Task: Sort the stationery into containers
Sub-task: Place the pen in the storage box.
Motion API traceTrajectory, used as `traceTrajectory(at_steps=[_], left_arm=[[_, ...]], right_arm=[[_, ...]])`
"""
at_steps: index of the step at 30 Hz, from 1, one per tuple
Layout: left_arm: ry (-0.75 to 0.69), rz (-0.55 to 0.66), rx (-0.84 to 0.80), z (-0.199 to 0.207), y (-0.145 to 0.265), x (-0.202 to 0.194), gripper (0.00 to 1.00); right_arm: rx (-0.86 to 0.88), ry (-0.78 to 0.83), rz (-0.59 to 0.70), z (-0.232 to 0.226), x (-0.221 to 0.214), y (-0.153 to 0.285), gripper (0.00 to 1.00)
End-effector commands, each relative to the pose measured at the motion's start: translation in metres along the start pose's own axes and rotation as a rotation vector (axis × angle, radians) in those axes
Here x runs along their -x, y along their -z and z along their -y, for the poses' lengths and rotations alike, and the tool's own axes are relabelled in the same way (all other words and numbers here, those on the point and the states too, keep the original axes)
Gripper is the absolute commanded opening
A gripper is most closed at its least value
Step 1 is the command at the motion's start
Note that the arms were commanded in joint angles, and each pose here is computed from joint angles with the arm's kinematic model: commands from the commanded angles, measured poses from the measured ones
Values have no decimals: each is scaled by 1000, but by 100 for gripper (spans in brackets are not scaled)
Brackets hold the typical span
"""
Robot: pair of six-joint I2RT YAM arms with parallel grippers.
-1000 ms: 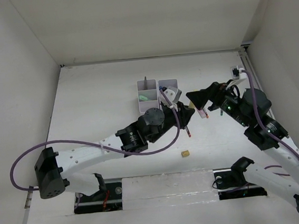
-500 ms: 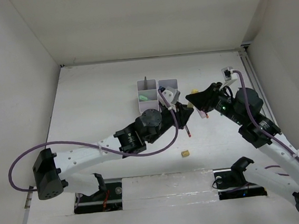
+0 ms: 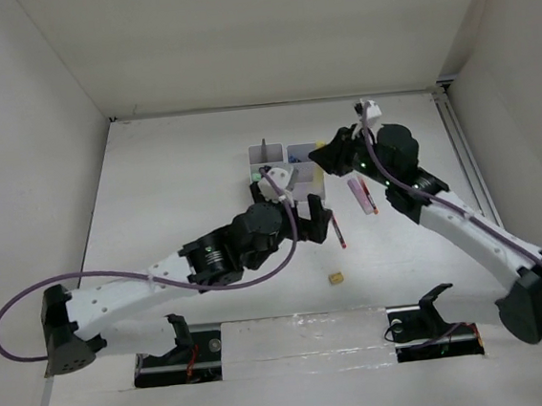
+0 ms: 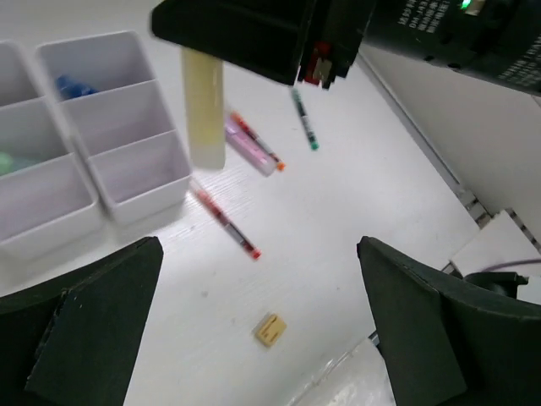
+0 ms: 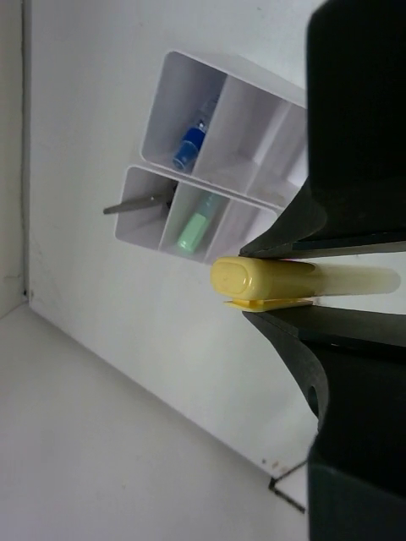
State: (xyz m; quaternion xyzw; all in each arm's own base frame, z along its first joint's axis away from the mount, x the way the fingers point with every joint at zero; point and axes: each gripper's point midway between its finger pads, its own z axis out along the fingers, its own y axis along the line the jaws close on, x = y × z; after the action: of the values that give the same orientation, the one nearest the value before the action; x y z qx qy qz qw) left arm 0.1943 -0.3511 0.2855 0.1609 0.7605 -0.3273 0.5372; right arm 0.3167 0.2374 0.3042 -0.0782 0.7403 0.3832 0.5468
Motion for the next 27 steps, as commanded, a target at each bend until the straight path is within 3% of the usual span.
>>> traceTrajectory(at_steps=[1,2,5,8,15,27], left_arm=[[145,33,210,-44,48,27,100],[132,-25,301,-67,65,13,100],[274,16,565,-124,121,18,100],[318,65,674,-159,167,24,100],[293,47,577,-163,184,15,100],[261,40,398,-140,175,16,100]], right_arm=[[156,169,116,-21,43,-30,0],[179,183,93,-18,35,-48,0],[335,298,106,-33,32,-70,0],[452,393,84,-42,13,-94,0],[588,521,39,-66,-21,-127,0],[557,663,-97,-46,-57,-178,0]])
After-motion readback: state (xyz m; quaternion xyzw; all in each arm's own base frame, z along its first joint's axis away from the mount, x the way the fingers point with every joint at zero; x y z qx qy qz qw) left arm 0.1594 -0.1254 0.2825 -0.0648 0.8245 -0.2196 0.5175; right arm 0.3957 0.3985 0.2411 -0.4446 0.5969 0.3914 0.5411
